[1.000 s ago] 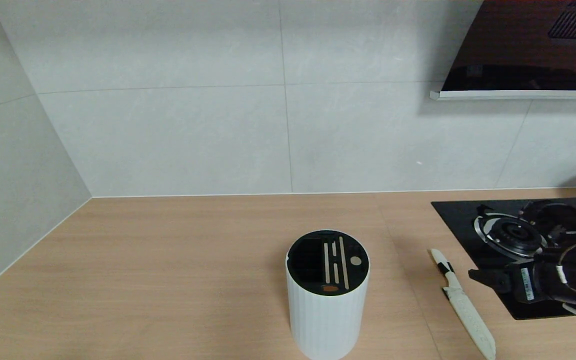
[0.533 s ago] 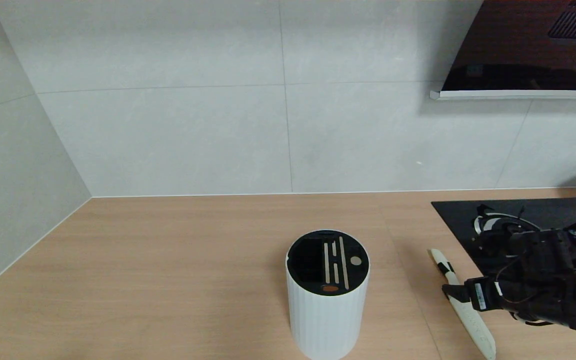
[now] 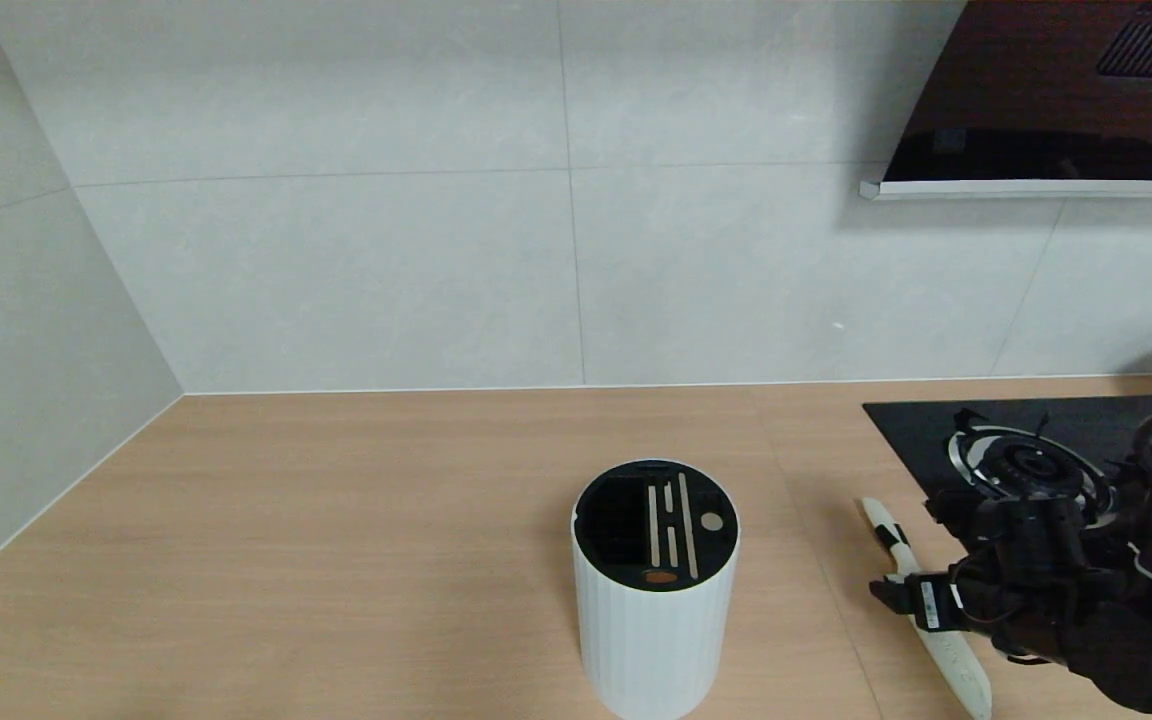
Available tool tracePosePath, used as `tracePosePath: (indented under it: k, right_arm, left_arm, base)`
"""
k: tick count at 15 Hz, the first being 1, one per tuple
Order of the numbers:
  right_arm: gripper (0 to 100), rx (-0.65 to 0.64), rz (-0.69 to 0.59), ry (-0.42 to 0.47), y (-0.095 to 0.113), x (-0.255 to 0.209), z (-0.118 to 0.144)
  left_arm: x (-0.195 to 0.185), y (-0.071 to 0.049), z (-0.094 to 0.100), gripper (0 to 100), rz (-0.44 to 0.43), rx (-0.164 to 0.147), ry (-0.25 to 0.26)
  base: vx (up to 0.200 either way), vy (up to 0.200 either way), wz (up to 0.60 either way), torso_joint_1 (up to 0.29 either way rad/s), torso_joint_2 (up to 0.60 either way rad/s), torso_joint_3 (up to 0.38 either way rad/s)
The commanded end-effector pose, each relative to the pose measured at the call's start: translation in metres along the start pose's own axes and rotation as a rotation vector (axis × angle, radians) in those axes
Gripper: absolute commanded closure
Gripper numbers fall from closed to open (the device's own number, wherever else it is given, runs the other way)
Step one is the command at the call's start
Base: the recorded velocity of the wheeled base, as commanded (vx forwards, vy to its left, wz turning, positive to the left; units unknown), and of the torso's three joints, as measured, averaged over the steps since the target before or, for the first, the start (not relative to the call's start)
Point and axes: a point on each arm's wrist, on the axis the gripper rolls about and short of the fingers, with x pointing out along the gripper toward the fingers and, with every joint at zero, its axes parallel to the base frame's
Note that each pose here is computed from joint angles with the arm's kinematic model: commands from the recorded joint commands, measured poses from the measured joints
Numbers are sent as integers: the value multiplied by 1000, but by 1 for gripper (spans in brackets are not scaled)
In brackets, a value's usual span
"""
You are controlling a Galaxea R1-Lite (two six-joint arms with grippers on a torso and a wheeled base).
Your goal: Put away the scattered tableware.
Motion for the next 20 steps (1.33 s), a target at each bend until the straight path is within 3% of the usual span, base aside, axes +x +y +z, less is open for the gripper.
tracePosePath:
  k: [1,13,14,20]
  right_arm:
    - [0,13,-3,29,0,13,-13]
    - [0,8,-8,24,1,18,-15]
    - [100,8,-14,25,1,18,-15]
    - [100,-4,-31,52,1,22,-22]
  left_arm:
    - [0,0,0,0,1,0,0]
    - [0,0,0,0,1,0,0]
    - [0,0,0,0,1,0,0]
    - [0,0,0,0,1,0,0]
  base:
    - [0,0,0,0,0,0]
    - [0,0,0,0,0,0]
    - [0,0,0,0,0,0]
    - [0,0,0,0,0,0]
